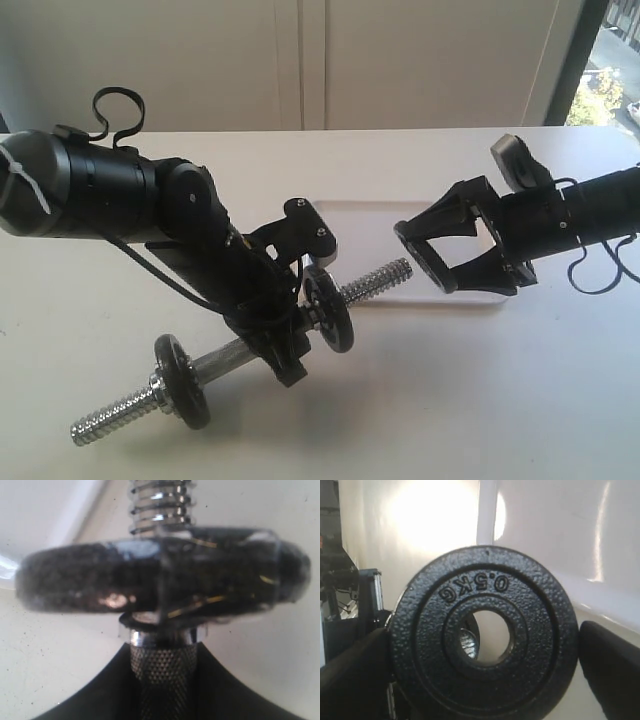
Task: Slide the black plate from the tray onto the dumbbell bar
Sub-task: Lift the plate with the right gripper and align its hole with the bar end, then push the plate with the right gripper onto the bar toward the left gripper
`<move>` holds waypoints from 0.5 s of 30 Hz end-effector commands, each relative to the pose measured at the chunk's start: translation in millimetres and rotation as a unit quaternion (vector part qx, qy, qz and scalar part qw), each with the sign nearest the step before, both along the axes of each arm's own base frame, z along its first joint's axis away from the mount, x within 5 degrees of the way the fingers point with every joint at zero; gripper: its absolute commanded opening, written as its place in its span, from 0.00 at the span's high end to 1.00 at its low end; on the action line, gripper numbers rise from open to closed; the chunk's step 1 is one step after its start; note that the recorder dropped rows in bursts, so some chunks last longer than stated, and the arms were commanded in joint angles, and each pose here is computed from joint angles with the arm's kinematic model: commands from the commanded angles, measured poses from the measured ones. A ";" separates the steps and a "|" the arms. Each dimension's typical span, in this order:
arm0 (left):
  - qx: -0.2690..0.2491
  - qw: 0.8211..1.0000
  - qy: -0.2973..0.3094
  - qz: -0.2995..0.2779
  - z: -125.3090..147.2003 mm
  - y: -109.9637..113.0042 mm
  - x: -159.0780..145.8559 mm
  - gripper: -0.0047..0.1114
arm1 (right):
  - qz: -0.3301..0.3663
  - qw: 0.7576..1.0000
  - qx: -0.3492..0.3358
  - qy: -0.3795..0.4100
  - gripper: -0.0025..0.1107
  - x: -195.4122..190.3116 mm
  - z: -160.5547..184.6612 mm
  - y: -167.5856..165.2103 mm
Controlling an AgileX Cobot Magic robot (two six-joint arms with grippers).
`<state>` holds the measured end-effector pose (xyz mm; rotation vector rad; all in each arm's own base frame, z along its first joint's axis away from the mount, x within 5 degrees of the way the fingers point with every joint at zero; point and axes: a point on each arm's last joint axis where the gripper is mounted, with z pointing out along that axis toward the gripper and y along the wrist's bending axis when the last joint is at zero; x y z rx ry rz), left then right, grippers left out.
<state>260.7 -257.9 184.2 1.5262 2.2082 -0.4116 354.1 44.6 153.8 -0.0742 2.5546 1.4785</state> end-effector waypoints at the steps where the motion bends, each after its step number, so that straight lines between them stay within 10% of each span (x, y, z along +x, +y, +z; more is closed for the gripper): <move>1: -0.054 0.998 -0.027 0.031 26.8 -3.4 3.1 0.96 | -0.019 0.999 0.048 -0.017 0.98 -1.5 14.0 0.1; 15: -0.059 0.997 -0.036 0.038 27.7 -3.8 5.1 0.96 | -0.043 0.996 0.074 -0.003 0.98 -10.8 4.8 2.5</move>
